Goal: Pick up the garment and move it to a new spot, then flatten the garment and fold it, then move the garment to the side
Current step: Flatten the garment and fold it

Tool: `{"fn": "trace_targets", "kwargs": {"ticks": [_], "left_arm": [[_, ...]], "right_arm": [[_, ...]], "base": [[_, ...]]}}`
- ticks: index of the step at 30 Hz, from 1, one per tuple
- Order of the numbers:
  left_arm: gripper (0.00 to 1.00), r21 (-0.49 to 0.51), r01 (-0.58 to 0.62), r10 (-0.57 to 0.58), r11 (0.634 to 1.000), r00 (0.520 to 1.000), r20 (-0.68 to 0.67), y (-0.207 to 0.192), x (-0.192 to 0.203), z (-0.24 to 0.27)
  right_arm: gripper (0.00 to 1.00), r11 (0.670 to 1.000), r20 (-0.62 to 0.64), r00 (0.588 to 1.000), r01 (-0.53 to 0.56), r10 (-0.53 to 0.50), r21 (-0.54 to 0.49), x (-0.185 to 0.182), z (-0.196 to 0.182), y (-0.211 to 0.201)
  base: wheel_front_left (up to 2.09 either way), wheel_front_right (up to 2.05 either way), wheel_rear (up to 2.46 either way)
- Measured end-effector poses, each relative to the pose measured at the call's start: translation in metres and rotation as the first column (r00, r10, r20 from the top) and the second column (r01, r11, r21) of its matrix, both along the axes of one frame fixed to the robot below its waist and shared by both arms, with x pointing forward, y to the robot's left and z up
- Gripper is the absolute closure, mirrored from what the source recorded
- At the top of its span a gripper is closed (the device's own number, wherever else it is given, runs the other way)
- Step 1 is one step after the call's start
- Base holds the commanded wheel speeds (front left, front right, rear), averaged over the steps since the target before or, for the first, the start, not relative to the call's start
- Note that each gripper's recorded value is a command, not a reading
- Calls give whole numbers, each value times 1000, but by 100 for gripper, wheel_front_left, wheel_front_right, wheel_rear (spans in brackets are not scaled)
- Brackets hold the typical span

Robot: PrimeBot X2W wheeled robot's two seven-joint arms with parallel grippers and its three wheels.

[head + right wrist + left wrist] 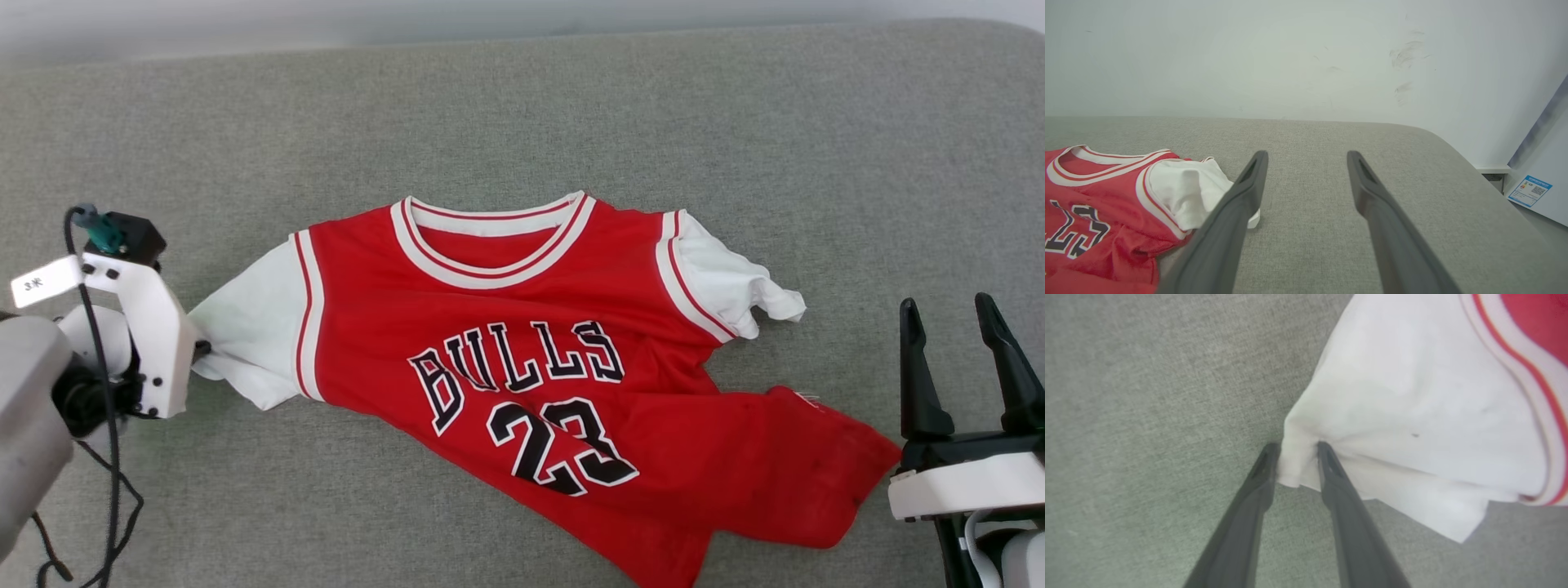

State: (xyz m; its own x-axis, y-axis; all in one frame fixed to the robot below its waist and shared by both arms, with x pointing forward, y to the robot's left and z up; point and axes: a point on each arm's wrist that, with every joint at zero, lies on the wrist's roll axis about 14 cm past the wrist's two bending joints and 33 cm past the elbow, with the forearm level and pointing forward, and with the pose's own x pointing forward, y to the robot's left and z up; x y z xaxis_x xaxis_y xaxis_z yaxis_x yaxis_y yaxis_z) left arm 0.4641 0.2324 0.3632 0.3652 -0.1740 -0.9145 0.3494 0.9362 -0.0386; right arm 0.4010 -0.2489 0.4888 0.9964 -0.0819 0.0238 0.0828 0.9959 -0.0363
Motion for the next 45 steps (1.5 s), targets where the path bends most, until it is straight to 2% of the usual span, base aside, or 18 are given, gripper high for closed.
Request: {"fn": "trace_targets", "kwargs": {"ticks": [4,13,16,21,24,26,32,37,45], "left_arm": [[100,5,23,-23,1000,993,120,1,9,14],[100,-32,56,-41,998,932,360,-3,23,69],[100,-22,59,-45,998,915,402,2,22,81],[100,-22,66,-49,998,894,446,1,21,92],[100,-20,76,-59,997,890,453,-3,20,92],[100,-24,83,-63,996,886,459,-6,21,92],[100,-28,92,-68,995,875,479,-9,28,92],[100,-29,96,-70,995,874,481,-9,32,86],[100,-31,88,-64,996,885,462,-5,36,69]], "right_arm": [[0,999,16,1000,-23,24,-25,3,10,1],[0,978,95,984,-137,153,-157,35,78,5],[0,964,42,976,-205,215,-172,47,89,14],[0,934,-177,937,-329,303,-143,65,76,30],[0,917,-328,882,-388,338,-96,72,57,39],[0,902,-431,827,-427,361,-64,74,42,46],[0,879,-690,625,-476,365,34,75,-10,56],[0,864,-800,485,-496,353,80,79,-45,67],[0,825,-891,299,-549,341,132,71,-101,89]], "base": [[0,0,0],[0,0,0],[0,0,0],[0,0,0],[0,0,0],[0,0,0],[0,0,0],[0,0,0],[0,0,0]]}}
